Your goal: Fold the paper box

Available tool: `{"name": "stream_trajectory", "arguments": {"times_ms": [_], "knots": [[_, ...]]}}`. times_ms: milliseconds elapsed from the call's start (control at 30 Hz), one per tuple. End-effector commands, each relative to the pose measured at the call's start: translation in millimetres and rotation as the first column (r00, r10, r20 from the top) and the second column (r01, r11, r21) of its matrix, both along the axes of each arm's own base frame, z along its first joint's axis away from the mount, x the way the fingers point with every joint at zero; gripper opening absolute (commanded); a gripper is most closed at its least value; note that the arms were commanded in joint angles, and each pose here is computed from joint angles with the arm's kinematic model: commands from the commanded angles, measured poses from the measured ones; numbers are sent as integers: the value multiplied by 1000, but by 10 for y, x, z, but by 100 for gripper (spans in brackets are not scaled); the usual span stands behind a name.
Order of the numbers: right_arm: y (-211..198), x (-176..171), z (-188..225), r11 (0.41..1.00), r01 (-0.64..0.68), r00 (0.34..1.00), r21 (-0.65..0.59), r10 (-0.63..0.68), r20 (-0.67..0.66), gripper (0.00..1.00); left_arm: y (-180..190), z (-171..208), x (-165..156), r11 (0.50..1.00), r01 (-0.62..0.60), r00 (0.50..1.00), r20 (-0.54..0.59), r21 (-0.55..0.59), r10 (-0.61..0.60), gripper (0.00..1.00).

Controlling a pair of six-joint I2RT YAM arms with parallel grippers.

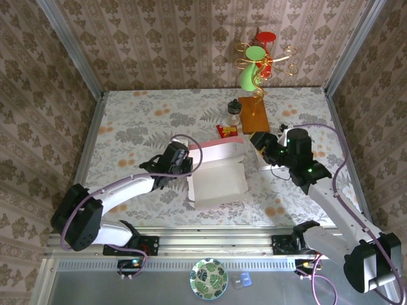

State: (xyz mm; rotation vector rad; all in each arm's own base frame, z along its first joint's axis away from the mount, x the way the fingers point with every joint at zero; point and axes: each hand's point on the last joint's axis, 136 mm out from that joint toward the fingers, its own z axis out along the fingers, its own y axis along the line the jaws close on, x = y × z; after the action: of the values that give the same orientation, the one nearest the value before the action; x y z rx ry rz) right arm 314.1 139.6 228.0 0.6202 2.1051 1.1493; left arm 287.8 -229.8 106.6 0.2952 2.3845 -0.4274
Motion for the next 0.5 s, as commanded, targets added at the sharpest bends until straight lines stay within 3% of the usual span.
{"name": "stream_trajectory", "arguments": {"times_ms": [0,300,467], "knots": [[1,-164,59,983,-151,988,-104,152,7,54,-310,335,-4,969,170,985,2,-181,-173,0],[-41,-205,304,899,-303,937,-316,342,74,44,-443,529,-2,859,288,925,-110,-423,-364,0],[-23,-261,461,850,-368,898,-376,430,91,41,-477,544,-77,813,330,869,-181,-479,-460,0]]}}
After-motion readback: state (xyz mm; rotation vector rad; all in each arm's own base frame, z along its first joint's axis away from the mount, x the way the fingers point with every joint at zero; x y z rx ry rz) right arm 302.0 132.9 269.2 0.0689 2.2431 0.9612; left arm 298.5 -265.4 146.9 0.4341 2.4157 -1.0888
